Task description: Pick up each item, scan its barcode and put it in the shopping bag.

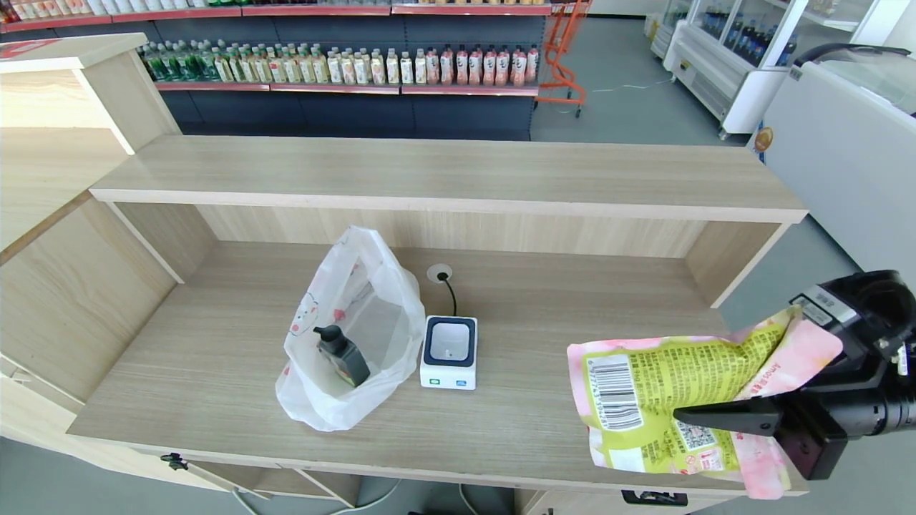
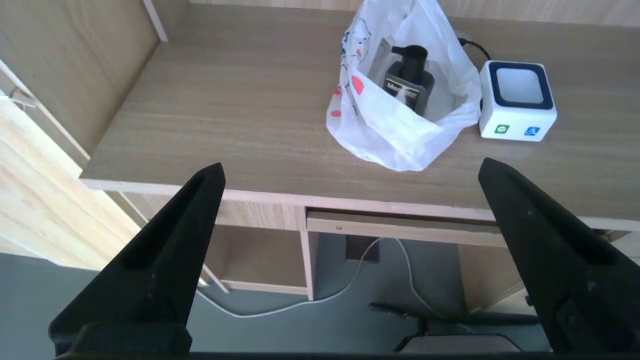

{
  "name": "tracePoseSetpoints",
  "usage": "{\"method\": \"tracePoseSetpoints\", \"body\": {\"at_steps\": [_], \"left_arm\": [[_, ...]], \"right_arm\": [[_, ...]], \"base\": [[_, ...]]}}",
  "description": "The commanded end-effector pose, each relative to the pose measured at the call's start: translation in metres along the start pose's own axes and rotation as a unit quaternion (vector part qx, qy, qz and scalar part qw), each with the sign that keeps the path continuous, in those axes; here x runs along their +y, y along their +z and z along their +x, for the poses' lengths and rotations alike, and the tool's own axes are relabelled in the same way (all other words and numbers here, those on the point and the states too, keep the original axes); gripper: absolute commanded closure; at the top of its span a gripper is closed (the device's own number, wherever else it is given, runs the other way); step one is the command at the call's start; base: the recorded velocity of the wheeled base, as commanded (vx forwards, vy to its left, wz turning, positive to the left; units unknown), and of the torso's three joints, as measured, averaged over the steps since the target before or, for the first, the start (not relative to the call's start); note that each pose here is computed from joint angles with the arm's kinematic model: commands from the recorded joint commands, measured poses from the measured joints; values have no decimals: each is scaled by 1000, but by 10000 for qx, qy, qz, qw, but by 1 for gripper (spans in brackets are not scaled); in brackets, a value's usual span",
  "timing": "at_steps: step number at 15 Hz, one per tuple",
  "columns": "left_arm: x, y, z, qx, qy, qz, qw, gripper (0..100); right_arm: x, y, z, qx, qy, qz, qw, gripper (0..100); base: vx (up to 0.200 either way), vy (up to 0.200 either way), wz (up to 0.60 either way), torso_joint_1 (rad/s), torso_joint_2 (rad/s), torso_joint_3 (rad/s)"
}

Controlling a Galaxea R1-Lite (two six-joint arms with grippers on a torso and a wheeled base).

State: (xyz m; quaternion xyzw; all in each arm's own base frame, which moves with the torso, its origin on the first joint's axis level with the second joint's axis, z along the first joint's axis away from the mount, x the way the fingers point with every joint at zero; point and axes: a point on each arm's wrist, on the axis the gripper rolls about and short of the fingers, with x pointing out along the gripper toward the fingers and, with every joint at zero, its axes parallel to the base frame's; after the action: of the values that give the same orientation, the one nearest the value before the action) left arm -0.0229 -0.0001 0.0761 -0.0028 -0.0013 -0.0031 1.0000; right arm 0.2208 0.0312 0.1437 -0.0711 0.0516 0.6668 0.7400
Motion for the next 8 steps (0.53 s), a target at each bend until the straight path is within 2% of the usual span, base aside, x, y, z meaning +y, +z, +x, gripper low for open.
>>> {"method": "tracePoseSetpoints", "body": {"at_steps": [1,3,8], "left_arm": [[0,0,0,-3,0,-3,10000,0],[0,0,0,-3,0,-3,10000,0],[0,0,0,-3,0,-3,10000,0]], "right_arm": [[6,-1,0,-64,71,-243,9997,100],[11,-2,3,-119,194,-648,9976,100],[32,-5,19,-111,649,-775,9948,100]], "base": [[0,0,0,0,0,0],[0,0,0,0,0,0],[0,0,0,0,0,0]]}}
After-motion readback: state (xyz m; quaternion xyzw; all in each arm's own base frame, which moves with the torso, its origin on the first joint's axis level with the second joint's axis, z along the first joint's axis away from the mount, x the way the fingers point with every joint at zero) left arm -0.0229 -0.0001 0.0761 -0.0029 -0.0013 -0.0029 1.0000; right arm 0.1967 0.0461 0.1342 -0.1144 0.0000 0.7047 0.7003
